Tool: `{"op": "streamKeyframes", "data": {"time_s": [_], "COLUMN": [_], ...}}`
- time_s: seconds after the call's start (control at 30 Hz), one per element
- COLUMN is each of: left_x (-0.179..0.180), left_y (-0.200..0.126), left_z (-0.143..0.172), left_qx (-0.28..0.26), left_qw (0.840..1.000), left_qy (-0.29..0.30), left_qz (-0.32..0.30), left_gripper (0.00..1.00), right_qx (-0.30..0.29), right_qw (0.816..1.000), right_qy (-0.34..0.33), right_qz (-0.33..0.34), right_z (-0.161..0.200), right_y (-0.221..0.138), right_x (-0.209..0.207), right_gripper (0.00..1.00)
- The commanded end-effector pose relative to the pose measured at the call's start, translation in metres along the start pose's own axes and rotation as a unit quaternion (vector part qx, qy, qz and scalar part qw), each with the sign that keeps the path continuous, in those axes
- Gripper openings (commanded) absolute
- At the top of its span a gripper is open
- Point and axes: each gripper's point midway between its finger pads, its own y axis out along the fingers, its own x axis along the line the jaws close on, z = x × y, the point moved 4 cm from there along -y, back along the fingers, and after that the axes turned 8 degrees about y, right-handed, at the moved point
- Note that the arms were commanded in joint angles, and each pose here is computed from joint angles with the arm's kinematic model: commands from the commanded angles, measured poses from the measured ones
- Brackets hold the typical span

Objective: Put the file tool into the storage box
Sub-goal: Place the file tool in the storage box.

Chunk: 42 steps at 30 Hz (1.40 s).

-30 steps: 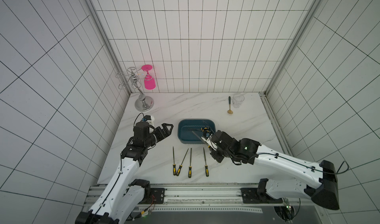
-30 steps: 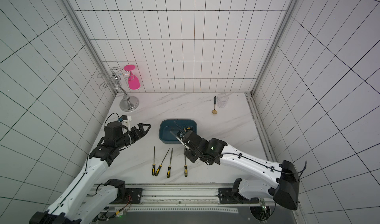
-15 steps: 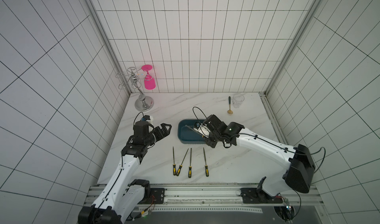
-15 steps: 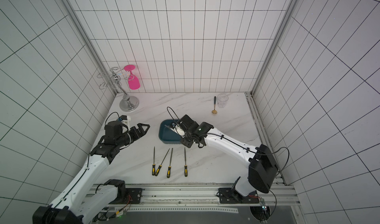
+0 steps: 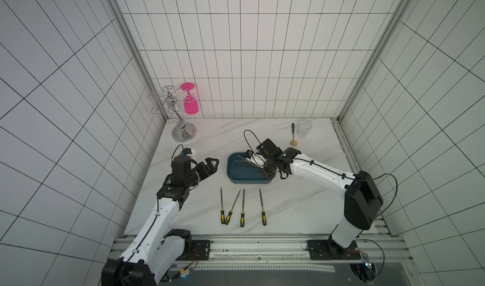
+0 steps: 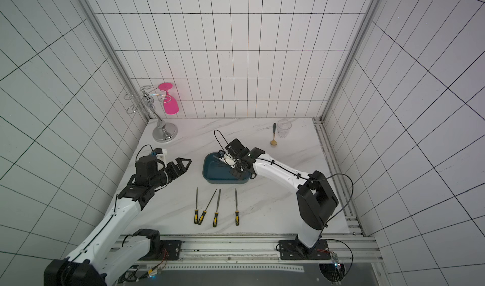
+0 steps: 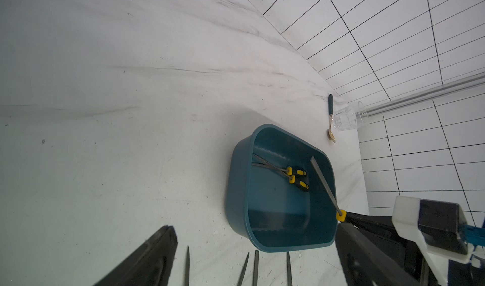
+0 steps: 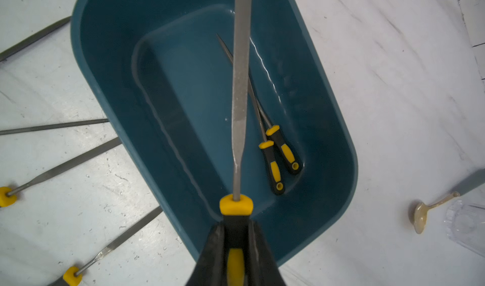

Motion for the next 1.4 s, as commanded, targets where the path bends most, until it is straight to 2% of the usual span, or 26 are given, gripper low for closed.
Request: {"op": "streamKeyframes", "data": {"time_s": [0.0,0.4,0.47,0.5,0.6,0.7,0.77,0.83,0.93,1.1,1.23,1.37], "left_x": [0.004,0.004,0.003,0.001,-0.006,-0.007,-0.008,-0.009,-0.012,-0.019,-0.024,-0.03], "left_y": [-0.001,-0.008,-0.008,-0.008,-0.012,-0.015,-0.014,-0.013,-0.011,-0.001,0.011,0.022], "left_z": [-0.003,-0.005,-0.006,-0.007,-0.005,-0.001,0.001,0.003,0.005,0.016,0.023,0.029], "left_qx": [-0.022,-0.04,-0.039,-0.036,-0.017,-0.01,-0.011,-0.01,-0.002,0.015,0.044,0.069], "left_qw": [1.0,0.999,0.999,0.999,0.999,0.998,0.998,0.999,0.999,0.998,0.997,0.996], "left_qy": [0.008,0.009,0.009,0.013,0.041,0.056,0.052,0.048,0.047,0.058,0.058,0.064], "left_qz": [-0.007,-0.015,-0.01,-0.005,-0.018,-0.039,-0.03,-0.024,-0.016,-0.01,0.003,0.011], "left_gripper": [0.98,0.98,0.98,0.98,0.98,0.98,0.98,0.98,0.98,0.98,0.98,0.98], "right_qx": [-0.017,0.021,0.021,0.021,0.029,0.039,0.04,0.035,0.006,-0.065,-0.116,-0.164], "right_qw": [1.0,0.999,0.999,0.999,0.999,0.999,0.999,0.999,0.998,0.991,0.972,0.949], "right_qy": [-0.012,-0.036,-0.028,-0.024,-0.011,-0.008,-0.006,0.005,0.023,0.074,0.174,0.253], "right_qz": [0.021,-0.002,-0.003,-0.002,0.008,0.01,0.017,0.038,0.051,0.087,0.108,0.094], "right_z": [-0.015,-0.005,-0.008,-0.01,-0.012,-0.012,-0.012,-0.015,-0.023,-0.039,-0.044,-0.027], "right_y": [-0.004,0.026,0.029,0.031,0.039,0.044,0.044,0.043,0.03,-0.011,-0.039,-0.061], "right_x": [-0.015,-0.012,-0.012,-0.013,-0.016,-0.017,-0.019,-0.025,-0.029,-0.042,-0.051,-0.046], "right_gripper": [0.0,0.0,0.02,0.05,0.25,0.35,0.41,0.42,0.42,0.43,0.42,0.42]}}
